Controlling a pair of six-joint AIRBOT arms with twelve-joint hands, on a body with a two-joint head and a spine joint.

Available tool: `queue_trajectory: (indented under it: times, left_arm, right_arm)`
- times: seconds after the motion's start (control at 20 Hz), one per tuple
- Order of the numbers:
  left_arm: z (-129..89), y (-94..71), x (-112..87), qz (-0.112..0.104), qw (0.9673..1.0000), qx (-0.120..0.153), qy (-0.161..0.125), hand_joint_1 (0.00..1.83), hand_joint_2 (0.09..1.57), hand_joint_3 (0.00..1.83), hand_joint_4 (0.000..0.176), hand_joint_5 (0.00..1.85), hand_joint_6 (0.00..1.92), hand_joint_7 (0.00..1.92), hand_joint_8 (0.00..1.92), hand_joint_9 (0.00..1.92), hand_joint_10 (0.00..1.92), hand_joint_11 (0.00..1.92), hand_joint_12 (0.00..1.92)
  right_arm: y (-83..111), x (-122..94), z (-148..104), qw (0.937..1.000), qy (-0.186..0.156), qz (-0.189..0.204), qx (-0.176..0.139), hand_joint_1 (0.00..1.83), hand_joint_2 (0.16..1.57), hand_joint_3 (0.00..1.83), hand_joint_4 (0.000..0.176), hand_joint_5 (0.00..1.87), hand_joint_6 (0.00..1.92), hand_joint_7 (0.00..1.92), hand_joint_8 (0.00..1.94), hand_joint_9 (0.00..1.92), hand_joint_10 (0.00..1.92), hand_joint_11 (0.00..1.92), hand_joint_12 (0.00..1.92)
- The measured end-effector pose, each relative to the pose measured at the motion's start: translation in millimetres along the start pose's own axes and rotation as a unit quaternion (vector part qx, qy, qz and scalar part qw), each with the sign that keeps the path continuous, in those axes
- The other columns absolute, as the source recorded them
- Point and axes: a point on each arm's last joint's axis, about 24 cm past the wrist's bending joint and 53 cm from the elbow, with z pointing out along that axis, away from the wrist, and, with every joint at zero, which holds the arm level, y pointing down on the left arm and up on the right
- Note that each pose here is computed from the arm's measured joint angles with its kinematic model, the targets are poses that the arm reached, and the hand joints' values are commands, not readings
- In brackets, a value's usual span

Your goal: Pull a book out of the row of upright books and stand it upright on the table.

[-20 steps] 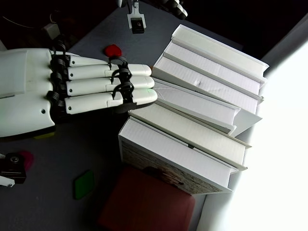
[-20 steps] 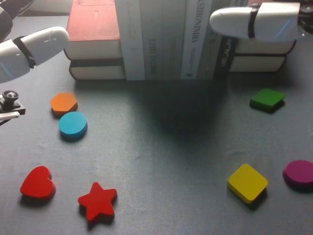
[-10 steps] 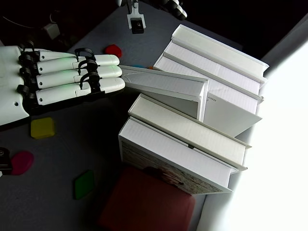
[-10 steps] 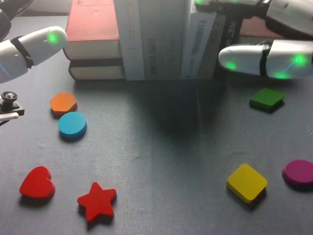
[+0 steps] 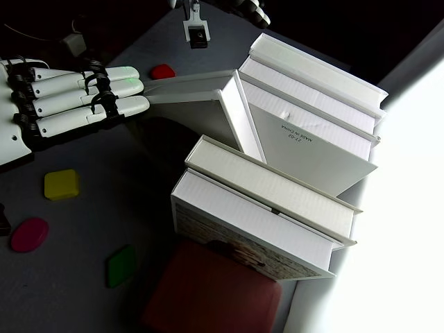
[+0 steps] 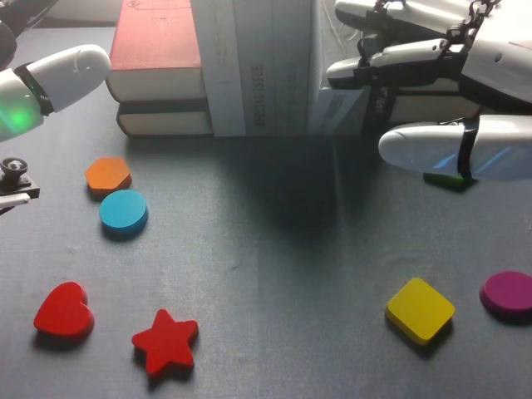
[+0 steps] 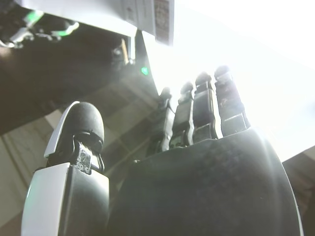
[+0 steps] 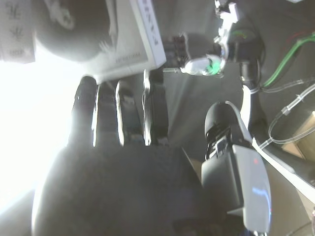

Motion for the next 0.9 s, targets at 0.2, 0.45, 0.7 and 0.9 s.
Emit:
queue_trajectory:
  times: [0.2,0.45,0.7,0.9]
  left_arm:
    - [0,0.1,-0.2,0.0,1.0,0.0,0.0,0.31,1.36,0.0,0.006,0.07,0.0,0.0,0.0,0.0,0.0,0.0,0.0]
    - [0,0.8,-1.4,0.0,1.0,-0.002,-0.003,0.27,1.35,0.0,0.024,0.05,0.0,0.0,0.0,0.0,0.0,0.0,0.0]
    - [-1,1.4,-1.8,-0.001,1.0,-0.002,-0.004,0.21,1.35,0.0,0.042,0.03,0.0,0.0,0.0,0.0,0.0,0.0,0.0]
    - [-2,3.3,0.1,-0.001,1.0,-0.005,-0.001,0.23,1.35,0.0,0.028,0.03,0.0,0.0,0.0,0.0,0.0,0.0,0.0]
  right_arm:
    - [1.5,-2,1,1.0,0.0,-0.006,-0.003,0.37,1.27,0.0,0.026,0.01,0.0,0.0,0.0,0.0,0.0,0.0,0.0]
    - [1.9,-11,3,0.9986,0.015,-0.05,0.0,0.84,1.14,0.0,0.039,0.0,0.0,0.0,0.0,0.0,0.0,0.0,0.0]
    - [12.0,-22,22,0.9927,0.037,-0.115,-0.001,1.05,1.06,0.0,0.073,0.0,0.0,0.0,0.0,0.0,0.0,0.0,0.0]
    - [13.6,-18,32,0.9904,0.054,-0.127,-0.002,1.09,1.02,0.0,0.057,0.0,0.0,0.0,0.0,0.0,0.0,0.0,0.0]
